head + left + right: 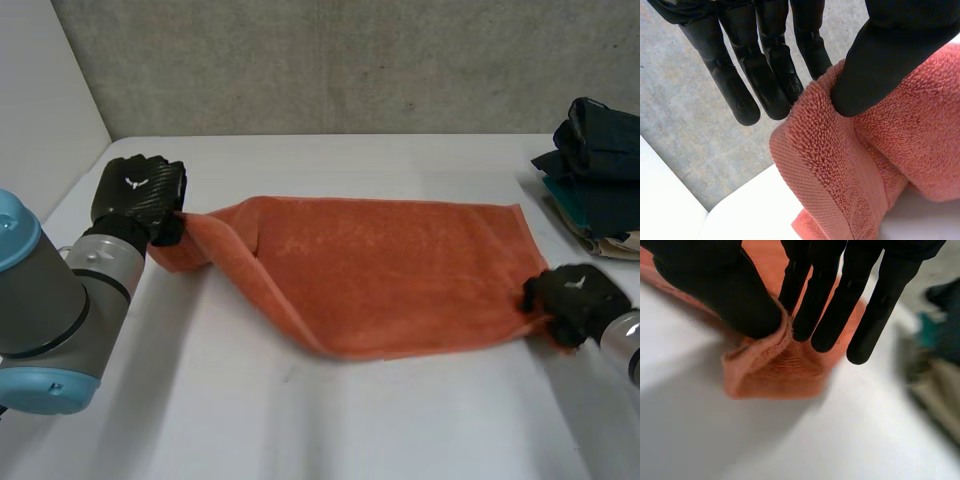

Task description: Fold the laundry.

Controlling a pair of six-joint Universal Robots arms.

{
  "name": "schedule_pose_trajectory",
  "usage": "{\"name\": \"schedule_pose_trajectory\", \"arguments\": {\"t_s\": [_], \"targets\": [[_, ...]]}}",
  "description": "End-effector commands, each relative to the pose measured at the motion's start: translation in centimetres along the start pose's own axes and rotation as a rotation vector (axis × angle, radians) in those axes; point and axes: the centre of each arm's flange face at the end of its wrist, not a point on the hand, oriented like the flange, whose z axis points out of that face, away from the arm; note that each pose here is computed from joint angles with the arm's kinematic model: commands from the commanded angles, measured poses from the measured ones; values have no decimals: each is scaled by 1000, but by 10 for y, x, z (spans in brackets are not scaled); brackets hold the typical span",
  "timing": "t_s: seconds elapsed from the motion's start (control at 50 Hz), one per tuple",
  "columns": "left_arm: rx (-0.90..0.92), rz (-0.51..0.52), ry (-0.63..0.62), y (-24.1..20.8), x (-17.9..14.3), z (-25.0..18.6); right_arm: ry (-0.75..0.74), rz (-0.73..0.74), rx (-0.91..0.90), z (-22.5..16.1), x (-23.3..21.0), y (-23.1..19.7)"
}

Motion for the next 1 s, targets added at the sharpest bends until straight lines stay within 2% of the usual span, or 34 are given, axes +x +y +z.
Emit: {"name": "schedule_pose_trajectory", "arguments": {"t_s": [0.02,0.2,0.26,0.34,0.44,0.52,0.64,0.76,0.88,1.0], "targets": [[38,4,-21,-34,-14,-21,184,-110,60,-41,48,-67],[-46,23,-7,-75,-32,-75,167,-364,-10,-97,63,-121],[-78,33,-3,-77,-34,-81,169,-385,-25,-99,65,-123],[-111,59,13,-69,-32,-78,133,-364,-67,-82,63,-110],[-225,92,44,-30,-24,-52,1,-336,-84,-41,33,-93],[-228,86,37,-14,-21,-31,8,-232,-54,-30,21,-84],[-143,87,4,-9,-19,4,-45,-124,-48,-43,9,-67],[-115,83,-15,-2,-18,43,-200,-33,-46,-63,-21,-47],[-147,88,-109,22,-18,84,-211,50,-55,-69,-32,-38],[-154,90,-126,33,-17,98,-193,73,-50,-67,-38,-28]]}}
